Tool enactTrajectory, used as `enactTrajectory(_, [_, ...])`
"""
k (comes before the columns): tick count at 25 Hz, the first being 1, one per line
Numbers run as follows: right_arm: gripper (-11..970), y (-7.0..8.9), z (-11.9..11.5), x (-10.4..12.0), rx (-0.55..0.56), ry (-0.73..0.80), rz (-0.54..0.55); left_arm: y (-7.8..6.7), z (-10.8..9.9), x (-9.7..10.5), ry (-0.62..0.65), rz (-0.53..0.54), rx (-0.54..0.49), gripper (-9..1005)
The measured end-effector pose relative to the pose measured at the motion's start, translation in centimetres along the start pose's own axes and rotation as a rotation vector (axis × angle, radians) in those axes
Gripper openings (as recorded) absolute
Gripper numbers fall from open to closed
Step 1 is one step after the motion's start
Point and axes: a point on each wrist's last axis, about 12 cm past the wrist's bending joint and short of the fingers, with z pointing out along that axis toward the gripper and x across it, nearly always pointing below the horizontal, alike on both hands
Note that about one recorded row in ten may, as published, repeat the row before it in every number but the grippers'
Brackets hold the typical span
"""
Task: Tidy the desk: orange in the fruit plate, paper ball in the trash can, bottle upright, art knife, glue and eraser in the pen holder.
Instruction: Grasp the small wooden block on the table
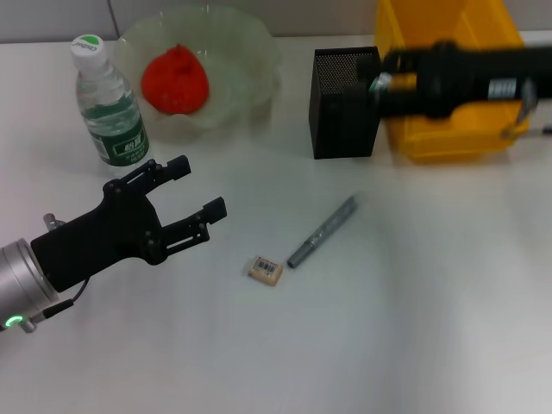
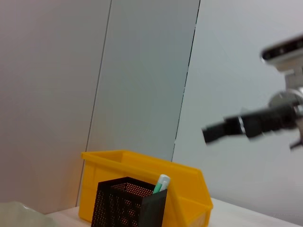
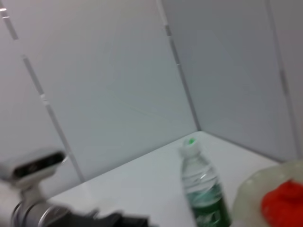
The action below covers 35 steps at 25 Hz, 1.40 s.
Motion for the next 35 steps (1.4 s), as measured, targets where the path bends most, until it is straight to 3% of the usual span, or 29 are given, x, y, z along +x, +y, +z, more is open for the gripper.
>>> enactTrajectory(5, [672, 1.2, 0.4, 5.0, -0.053, -0.010, -0.059, 0.1, 0.0, -0.2, 0.013, -0.016, 0.023, 841])
enactTrajectory(15, [672, 3.0, 0.7, 10.5, -0.020, 0.023, -0.093, 0.6, 0.0, -0.8, 0.054, -0.033, 0.053, 841])
enactTrajectory(19, [672, 3.3, 0.2, 11.5, -0.001, 0.022, -0.080, 1.1, 0.2, -1.8, 0.083, -0.043, 0.090, 841])
enactTrajectory(26, [671, 3.6, -0.8, 12.4, 0.014, 0.026, -0.050, 2.2, 2.3, -6.1, 0.274, 0.003, 0.238, 841])
enactTrajectory(27, [671, 3.6, -1.0, 12.6, 0.017, 0.030, -0.043, 2.3, 3.2, -7.6, 0.331, 0.043, 0.273, 841])
enactTrajectory(28, [671, 3.6, -1.0, 12.6, 0.017, 0.030, -0.043, 2.3, 3.2, -7.6, 0.331, 0.043, 0.273, 841])
enactTrajectory(30, [671, 3.6, -1.3, 12.7, 0.022, 0.034, -0.030, 2.4, 4.6, -9.4, 0.407, 0.114, 0.311, 841])
enactTrajectory(31, [671, 3.5, -1.4, 12.7, 0.024, 0.037, -0.025, 2.4, 4.6, -9.4, 0.407, 0.114, 0.311, 841])
enactTrajectory(32, [671, 3.5, -1.6, 12.7, 0.027, 0.039, -0.020, 2.4, 6.0, -10.6, 0.478, 0.176, 0.347, 841])
enactTrajectory(33, [671, 3.5, -1.6, 12.7, 0.027, 0.039, -0.020, 2.4, 6.0, -10.6, 0.478, 0.176, 0.347, 841])
enactTrajectory(35, [671, 3.4, -2.2, 12.9, 0.040, 0.045, -0.010, 2.1, 7.9, -11.6, 0.568, 0.256, 0.402, 841])
